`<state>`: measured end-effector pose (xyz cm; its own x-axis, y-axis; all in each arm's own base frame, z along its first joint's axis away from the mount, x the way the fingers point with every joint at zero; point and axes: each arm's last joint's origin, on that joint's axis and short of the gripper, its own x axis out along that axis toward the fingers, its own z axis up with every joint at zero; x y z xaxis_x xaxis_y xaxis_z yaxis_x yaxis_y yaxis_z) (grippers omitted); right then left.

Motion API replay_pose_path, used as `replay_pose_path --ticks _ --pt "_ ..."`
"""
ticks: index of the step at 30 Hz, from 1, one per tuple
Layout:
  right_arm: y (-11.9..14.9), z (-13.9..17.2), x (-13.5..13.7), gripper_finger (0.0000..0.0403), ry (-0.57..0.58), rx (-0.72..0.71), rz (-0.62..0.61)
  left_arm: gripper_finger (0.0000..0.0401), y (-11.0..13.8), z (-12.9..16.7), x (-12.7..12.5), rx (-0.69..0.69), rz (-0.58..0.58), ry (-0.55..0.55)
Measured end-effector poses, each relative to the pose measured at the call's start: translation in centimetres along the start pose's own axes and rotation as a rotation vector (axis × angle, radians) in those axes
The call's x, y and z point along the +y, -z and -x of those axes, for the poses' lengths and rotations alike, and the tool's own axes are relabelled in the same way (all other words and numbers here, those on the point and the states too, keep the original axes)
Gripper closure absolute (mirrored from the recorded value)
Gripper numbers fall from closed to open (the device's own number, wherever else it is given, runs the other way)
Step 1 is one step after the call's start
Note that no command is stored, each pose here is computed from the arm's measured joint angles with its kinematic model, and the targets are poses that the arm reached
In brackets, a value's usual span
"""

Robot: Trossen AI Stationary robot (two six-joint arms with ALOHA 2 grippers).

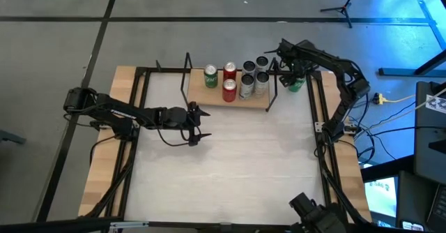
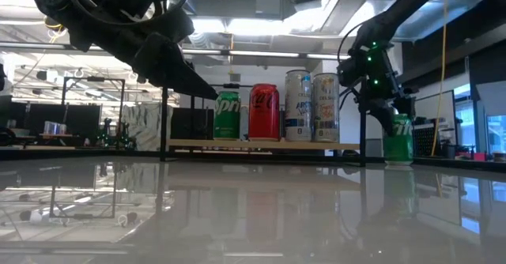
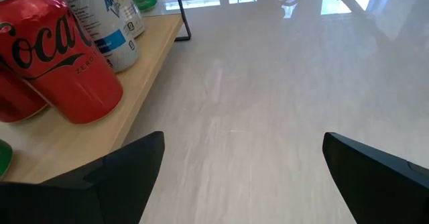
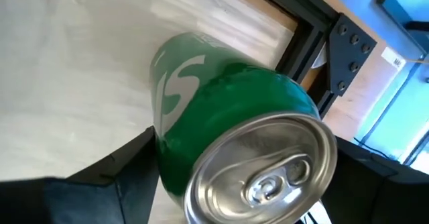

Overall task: Place canned beverage on shelf
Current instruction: Put the green soda can on the shelf aligned with the other green soda can

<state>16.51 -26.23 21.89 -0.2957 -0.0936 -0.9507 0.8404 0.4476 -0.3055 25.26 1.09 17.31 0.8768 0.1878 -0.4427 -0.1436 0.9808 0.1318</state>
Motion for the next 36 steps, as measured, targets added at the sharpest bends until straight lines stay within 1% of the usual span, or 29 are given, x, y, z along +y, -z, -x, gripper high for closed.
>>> replay_pose_path --ticks 6,9,15,22,30,32,34,36 --pt "1.7 2.1 0.6 0.0091 -0.033 -0.018 0.036 0.0005 0.0 0.0 0.0 0.0 0.0 0.0" --pt "2.8 3.4 1.3 0.0092 -0.024 -0.028 0.068 0.0005 0.0 0.0 0.0 -0.002 0.0 0.0" --pt "5.5 6.0 1.6 0.0101 -0.026 -0.052 0.076 0.0005 -0.1 0.0 0.0 -0.01 0.002 -0.001" --pt "8.6 8.4 1.2 0.0102 -0.045 -0.098 0.058 0.0005 -0.2 0.0 0.0 -0.015 0.004 -0.001" --pt "13.3 11.2 2.3 0.0102 -0.134 -0.148 0.094 0.0005 -0.1 0.0 0.0 -0.015 0.008 0.0" --pt "14.7 11.8 2.8 0.0102 -0.198 -0.171 0.107 0.0005 -0.1 0.0 0.0 -0.015 0.01 0.0" --pt "16.1 12.0 3.6 0.0102 -0.258 -0.166 0.111 0.0005 -0.2 0.0 0.0 -0.016 0.01 0.0" --pt "17.4 11.9 4.5 0.0102 -0.285 -0.152 0.139 0.0005 -0.2 0.0 0.0 -0.024 0.013 0.0"
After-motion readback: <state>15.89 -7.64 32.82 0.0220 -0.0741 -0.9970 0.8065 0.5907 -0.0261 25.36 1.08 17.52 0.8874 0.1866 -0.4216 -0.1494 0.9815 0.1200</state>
